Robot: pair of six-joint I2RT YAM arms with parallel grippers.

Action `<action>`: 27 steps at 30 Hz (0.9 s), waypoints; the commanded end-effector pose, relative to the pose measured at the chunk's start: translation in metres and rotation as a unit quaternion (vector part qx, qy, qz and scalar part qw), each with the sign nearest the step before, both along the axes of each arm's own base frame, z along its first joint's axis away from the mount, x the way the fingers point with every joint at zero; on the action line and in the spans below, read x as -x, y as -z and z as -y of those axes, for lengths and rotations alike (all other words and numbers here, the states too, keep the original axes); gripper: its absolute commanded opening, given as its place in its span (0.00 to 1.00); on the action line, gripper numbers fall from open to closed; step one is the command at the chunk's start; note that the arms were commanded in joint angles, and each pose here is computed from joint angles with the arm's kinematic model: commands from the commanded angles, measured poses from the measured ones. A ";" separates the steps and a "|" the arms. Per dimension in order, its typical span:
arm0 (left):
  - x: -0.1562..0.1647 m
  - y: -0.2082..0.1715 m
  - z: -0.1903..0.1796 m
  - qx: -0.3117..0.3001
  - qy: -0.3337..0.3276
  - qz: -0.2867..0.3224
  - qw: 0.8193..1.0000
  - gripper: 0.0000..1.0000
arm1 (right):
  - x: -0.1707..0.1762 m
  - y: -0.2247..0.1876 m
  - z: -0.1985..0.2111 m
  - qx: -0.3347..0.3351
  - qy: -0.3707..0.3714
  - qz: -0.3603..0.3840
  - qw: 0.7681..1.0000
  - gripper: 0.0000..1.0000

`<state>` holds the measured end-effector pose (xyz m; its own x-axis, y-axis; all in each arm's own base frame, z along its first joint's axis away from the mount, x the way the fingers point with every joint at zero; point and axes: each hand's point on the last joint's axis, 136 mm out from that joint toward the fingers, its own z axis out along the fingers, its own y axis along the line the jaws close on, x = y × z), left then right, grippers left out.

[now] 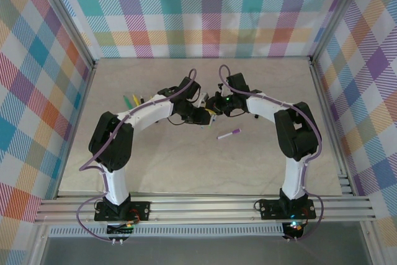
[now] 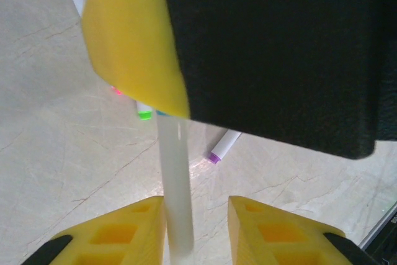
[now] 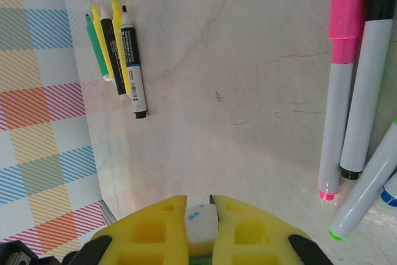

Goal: Open the pen caps

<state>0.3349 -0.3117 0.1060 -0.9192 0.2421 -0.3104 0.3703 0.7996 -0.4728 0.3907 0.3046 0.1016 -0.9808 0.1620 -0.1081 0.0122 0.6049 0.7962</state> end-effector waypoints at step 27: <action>0.161 -0.035 0.022 0.078 0.123 -0.060 0.988 0.00 | -0.144 -0.042 0.093 0.012 0.138 0.013 0.990 0.00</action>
